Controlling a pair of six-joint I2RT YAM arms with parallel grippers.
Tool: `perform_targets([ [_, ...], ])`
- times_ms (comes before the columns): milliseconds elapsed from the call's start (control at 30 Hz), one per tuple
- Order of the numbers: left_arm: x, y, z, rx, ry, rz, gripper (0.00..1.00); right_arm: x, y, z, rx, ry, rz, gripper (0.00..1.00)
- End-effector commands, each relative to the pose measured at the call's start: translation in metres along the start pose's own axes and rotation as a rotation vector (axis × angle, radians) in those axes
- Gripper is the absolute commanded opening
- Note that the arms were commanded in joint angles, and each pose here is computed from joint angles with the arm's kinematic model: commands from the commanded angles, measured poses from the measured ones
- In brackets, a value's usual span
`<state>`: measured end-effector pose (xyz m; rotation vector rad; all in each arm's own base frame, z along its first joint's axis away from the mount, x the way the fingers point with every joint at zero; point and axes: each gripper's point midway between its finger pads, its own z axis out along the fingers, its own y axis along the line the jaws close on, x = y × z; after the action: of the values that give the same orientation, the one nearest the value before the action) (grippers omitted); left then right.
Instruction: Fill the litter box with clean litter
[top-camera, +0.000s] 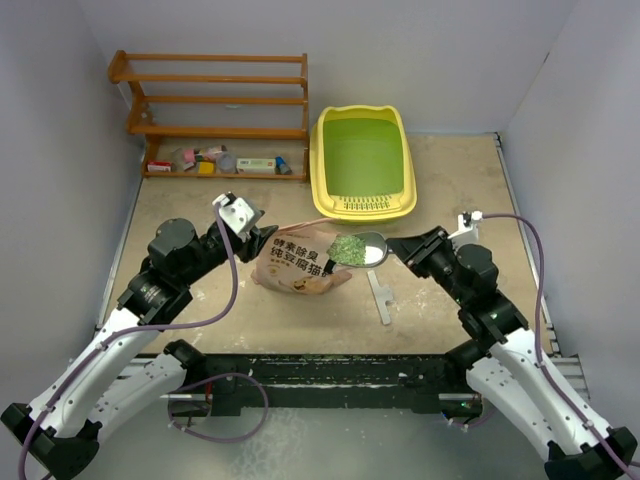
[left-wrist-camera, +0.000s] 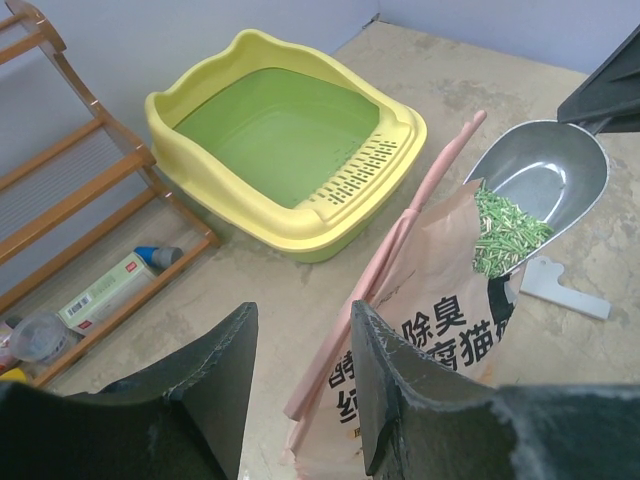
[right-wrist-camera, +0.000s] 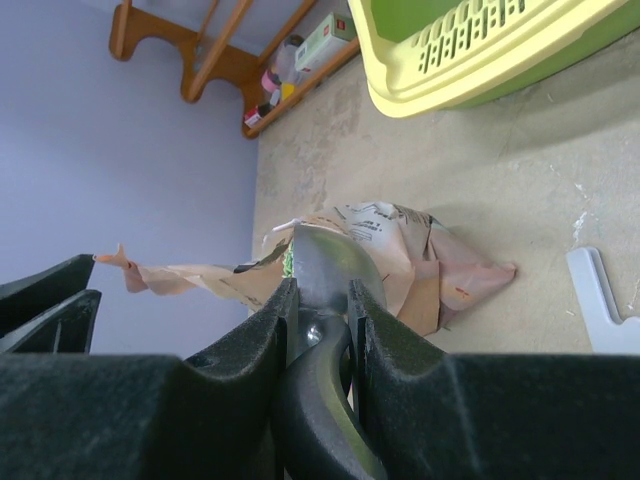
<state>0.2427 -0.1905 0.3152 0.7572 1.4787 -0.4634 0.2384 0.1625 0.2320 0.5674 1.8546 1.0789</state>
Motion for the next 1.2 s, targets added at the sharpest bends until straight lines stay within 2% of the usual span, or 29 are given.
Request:
perform_targets([
  [0, -0.015, 0.003, 0.000, -0.017, -0.062, -0.015, 0.46, -0.025, 0.023, -0.010, -0.052, -0.098, 0.019, 0.00],
  [467, -0.011, 0.002, -0.001, -0.019, -0.061, -0.021, 0.46, -0.030, 0.015, -0.019, -0.045, -0.151, 0.091, 0.00],
  [1167, -0.005, 0.001, 0.000, -0.019, -0.058, -0.027, 0.46, -0.034, 0.022, -0.025, -0.134, -0.194, 0.180, 0.00],
])
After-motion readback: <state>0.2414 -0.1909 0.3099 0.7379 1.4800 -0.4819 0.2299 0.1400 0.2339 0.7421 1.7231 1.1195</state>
